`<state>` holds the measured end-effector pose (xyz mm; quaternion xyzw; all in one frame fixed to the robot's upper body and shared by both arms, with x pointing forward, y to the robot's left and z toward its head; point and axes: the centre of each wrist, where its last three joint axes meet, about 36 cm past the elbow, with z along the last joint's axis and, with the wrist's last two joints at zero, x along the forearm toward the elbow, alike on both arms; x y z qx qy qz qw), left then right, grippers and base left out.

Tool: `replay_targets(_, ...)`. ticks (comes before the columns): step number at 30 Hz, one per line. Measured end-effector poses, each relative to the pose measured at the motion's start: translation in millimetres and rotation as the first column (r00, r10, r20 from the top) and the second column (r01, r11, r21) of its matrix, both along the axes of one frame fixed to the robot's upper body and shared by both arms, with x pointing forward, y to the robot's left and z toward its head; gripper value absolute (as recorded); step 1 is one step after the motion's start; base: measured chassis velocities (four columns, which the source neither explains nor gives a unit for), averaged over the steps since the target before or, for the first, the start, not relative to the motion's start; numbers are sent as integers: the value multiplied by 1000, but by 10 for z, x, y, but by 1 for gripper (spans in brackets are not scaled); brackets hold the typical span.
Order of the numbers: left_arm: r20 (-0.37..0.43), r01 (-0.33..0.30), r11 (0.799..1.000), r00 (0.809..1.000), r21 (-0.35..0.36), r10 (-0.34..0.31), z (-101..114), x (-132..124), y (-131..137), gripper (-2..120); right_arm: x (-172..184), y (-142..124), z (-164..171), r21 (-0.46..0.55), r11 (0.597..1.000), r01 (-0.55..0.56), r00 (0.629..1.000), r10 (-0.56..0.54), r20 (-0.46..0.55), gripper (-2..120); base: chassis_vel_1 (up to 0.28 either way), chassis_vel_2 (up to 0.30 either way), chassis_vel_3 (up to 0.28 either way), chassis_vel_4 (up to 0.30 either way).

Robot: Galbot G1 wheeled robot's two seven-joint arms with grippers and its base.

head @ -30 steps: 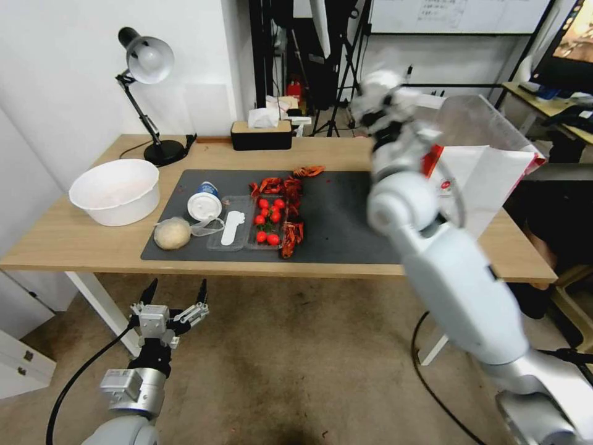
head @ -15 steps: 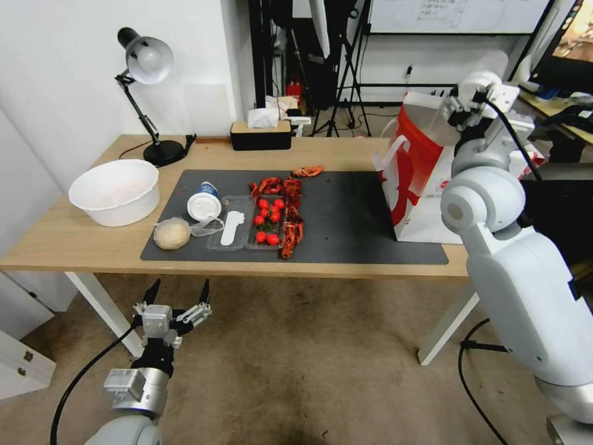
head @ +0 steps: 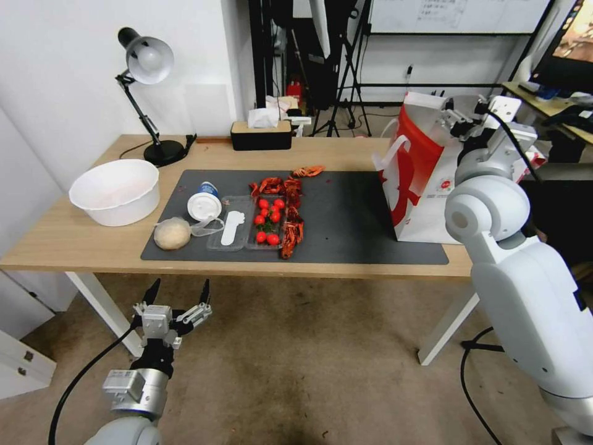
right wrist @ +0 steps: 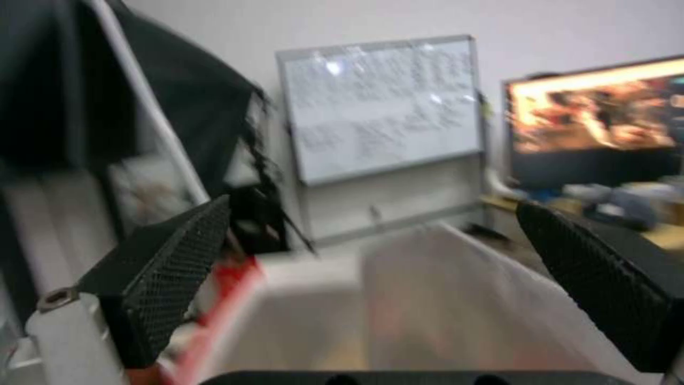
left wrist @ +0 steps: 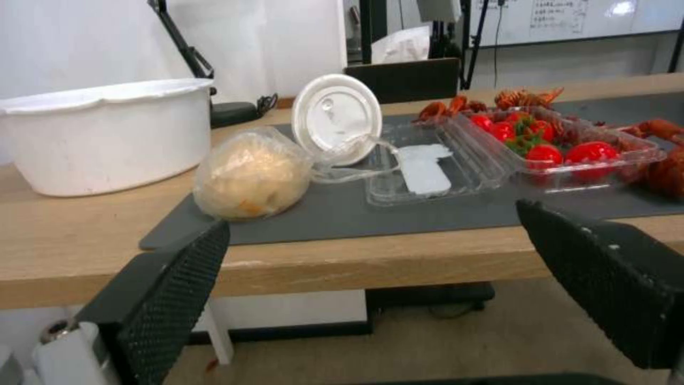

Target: Pick up the trash from the table and place it into the takeout bag.

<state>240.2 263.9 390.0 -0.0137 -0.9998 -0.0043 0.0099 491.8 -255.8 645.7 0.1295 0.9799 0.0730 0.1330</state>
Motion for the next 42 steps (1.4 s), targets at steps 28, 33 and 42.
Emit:
replay_targets(28,10,6,1000,1000,2,-6,24,42,22,100,-1284,287,-1253,-246,831,-499,851,524,42,100,0,0,0,0)
replay_targets(33,9,4,1000,1000,3,-4,24,36,38,100,-1535,334,-1551,-251,851,-462,880,475,-8,100,0,0,0,0)
replay_targets(42,11,5,1000,1000,3,-5,22,49,47,100,-1935,424,-2052,-224,887,-403,915,397,-73,100,0,0,0,0)
